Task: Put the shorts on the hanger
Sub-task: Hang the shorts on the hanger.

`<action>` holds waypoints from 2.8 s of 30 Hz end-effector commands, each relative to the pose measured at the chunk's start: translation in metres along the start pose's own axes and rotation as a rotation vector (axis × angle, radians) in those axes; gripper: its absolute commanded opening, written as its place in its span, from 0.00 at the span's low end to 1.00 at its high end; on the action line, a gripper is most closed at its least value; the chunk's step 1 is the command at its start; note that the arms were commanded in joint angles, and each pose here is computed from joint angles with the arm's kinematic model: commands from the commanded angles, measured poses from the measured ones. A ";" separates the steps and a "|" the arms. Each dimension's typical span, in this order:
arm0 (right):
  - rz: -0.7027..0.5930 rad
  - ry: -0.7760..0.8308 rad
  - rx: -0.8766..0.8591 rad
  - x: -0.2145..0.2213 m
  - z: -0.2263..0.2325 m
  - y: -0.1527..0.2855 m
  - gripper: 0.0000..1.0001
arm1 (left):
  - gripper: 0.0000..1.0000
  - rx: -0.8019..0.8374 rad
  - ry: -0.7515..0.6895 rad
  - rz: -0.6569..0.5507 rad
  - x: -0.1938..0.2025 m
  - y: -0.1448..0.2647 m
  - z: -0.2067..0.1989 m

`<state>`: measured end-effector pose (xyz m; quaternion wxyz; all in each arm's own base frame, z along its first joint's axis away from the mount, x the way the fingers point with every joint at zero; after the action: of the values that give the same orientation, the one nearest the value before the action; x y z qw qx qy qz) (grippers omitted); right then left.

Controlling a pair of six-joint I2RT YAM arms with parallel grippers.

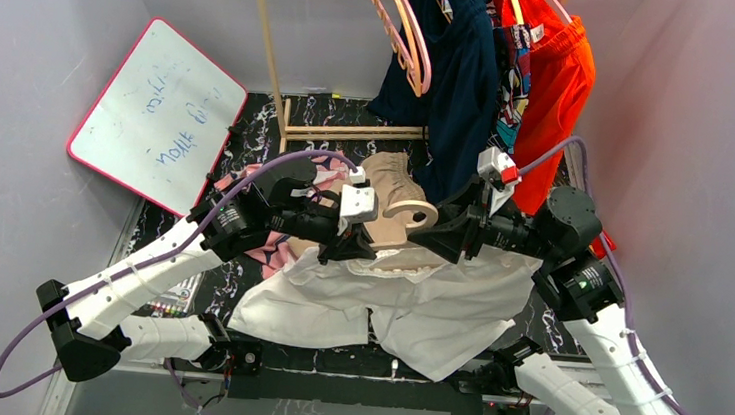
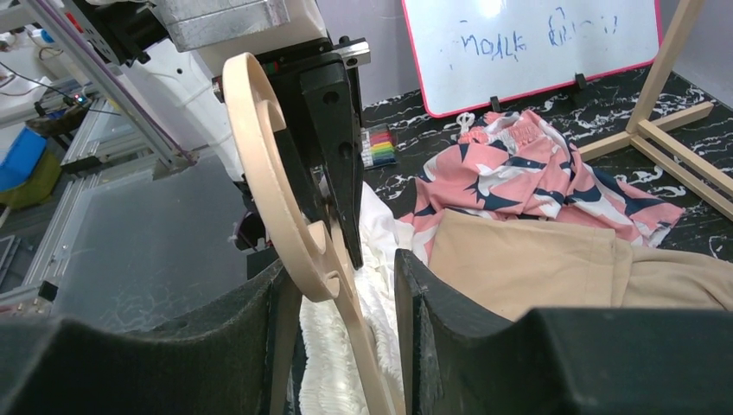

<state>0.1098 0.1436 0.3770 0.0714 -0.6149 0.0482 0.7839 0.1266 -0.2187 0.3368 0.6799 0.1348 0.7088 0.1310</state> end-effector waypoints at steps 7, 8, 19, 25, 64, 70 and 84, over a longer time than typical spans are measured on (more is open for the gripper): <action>-0.039 0.020 -0.058 -0.007 0.000 -0.007 0.42 | 0.00 0.003 -0.077 -0.118 -0.029 0.004 0.001; -0.037 0.020 -0.057 -0.007 -0.001 -0.007 0.40 | 0.00 0.001 -0.079 -0.119 -0.029 0.004 0.001; -0.029 0.017 -0.053 -0.004 -0.003 -0.007 0.12 | 0.00 -0.003 -0.084 -0.119 -0.029 0.003 0.003; -0.038 0.018 -0.036 -0.003 -0.003 -0.007 0.00 | 0.00 -0.016 -0.076 -0.115 -0.028 0.002 0.005; -0.250 0.017 0.453 -0.005 -0.027 0.010 0.00 | 0.98 -0.785 0.603 -0.476 -0.013 0.038 0.016; -0.246 0.042 0.439 -0.006 -0.029 0.008 0.00 | 0.94 -0.738 0.656 -0.306 -0.023 0.008 0.033; -0.243 0.061 0.446 -0.002 -0.029 0.011 0.00 | 0.52 -0.712 0.665 -0.153 -0.005 -0.012 0.040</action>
<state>0.1405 0.1310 0.3409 0.2670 -0.5722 0.1925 0.7511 0.1679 -0.2279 0.3273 0.4214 -0.2275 0.7997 0.3621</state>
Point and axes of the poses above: each gripper's point midway between its finger pads, its own y axis back along the fingers, its own z axis along the line the jaws close on, x = y × z, the point moved 10 cm from there along y, back along the fingers, and after that the axes turned 1 degree about -y, right-handed, at the moved point
